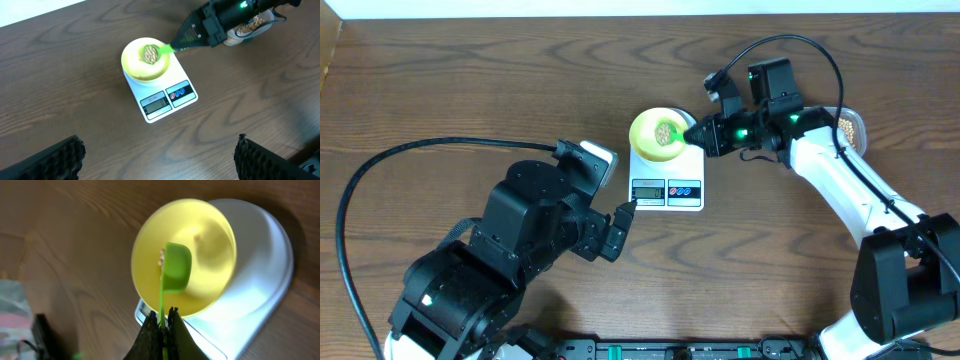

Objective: Scoop item into bowl and weigh 50g on scale
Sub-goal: 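Carry the filled scoop over the yellow bowl with the right gripper, then tip the scoop to pour soybeans into the yellow bowl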

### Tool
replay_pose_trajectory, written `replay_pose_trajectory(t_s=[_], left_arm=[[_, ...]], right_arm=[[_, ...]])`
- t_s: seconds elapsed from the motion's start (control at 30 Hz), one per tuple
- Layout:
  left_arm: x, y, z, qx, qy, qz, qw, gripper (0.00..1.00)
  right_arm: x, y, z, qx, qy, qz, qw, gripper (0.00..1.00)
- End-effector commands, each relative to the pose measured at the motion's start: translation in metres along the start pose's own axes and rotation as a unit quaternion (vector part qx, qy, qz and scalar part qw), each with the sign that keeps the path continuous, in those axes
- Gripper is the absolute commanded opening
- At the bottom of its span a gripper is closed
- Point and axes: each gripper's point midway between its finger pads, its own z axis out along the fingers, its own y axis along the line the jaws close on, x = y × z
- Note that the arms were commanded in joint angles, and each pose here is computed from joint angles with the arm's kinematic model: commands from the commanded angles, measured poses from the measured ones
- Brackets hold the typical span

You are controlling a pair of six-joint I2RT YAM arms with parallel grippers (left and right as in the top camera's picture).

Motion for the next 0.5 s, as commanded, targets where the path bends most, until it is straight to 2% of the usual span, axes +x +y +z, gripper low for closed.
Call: replay_pose_trajectory(t_s=[0.0,0.3,0.47], left_arm=[[-0.004,0.0,-0.003,0.0,-0.007,-0.001,1.0,0.98],[-0.004,0.0,-0.003,0.0,-0.007,-0.001,1.0,0.98],[-0.004,0.0,-0.003,0.0,-0.007,-0.001,1.0,0.98]], right_arm=[[-0.013,0.002,0.0,0.046,0.001,-0.069,0.997,0.01],[-0.027,0.025,-0.005,0.153,0.032,-0.189,0.969,0.01],[-0.03,0.032,-0.006,0.228,0.045,-0.246,0.941,0.01]])
